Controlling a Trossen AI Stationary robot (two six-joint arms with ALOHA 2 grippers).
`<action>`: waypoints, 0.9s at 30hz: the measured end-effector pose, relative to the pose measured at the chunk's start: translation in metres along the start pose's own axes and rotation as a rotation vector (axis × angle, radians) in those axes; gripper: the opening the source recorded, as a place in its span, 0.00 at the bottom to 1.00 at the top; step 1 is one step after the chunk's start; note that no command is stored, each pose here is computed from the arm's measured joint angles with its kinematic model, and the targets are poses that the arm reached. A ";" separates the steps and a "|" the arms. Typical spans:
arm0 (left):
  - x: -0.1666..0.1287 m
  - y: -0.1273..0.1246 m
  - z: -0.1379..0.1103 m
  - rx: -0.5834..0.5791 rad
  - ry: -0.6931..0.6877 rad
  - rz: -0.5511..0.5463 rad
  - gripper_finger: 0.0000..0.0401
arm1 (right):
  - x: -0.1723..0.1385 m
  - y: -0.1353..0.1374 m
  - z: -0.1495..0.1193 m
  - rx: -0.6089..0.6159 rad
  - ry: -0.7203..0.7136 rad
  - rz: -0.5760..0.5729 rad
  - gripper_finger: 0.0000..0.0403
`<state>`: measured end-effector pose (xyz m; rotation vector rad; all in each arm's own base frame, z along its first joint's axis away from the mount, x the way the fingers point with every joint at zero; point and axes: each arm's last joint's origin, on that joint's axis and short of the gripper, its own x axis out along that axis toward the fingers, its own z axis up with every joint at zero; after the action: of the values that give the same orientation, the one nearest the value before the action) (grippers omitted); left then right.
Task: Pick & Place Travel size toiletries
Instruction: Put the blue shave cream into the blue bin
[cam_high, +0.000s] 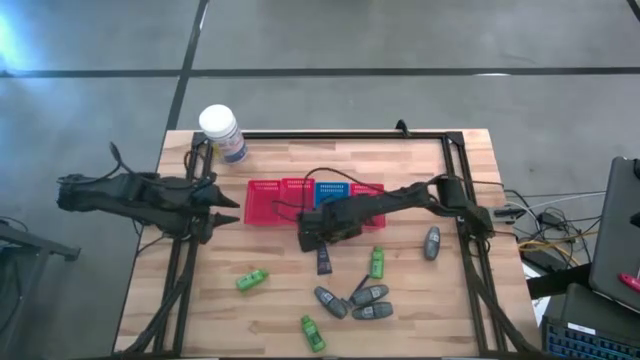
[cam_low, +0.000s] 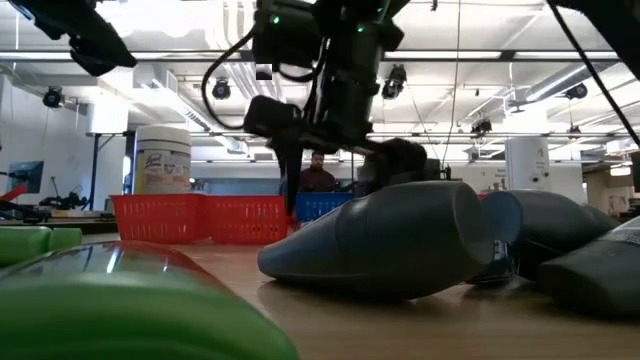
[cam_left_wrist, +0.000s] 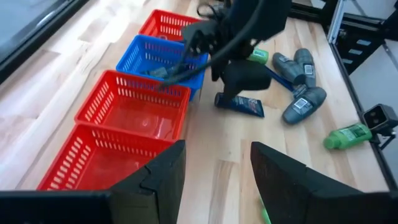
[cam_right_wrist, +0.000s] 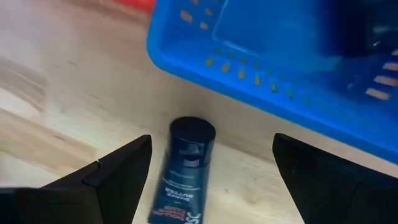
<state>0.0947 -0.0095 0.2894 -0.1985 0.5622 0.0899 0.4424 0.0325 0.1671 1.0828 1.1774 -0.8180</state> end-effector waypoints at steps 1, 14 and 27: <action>-0.001 0.001 -0.001 -0.006 0.008 0.003 0.46 | 0.003 0.001 -0.001 -0.006 0.024 0.005 0.81; -0.004 0.004 -0.013 0.005 0.095 0.030 0.46 | 0.021 0.002 0.003 -0.038 0.072 0.022 0.56; -0.003 0.005 -0.013 0.013 0.102 0.032 0.46 | -0.031 0.010 -0.012 -0.080 0.053 0.144 0.28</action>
<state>0.0845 -0.0079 0.2797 -0.1823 0.6673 0.1081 0.4418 0.0454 0.1991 1.1154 1.1523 -0.6285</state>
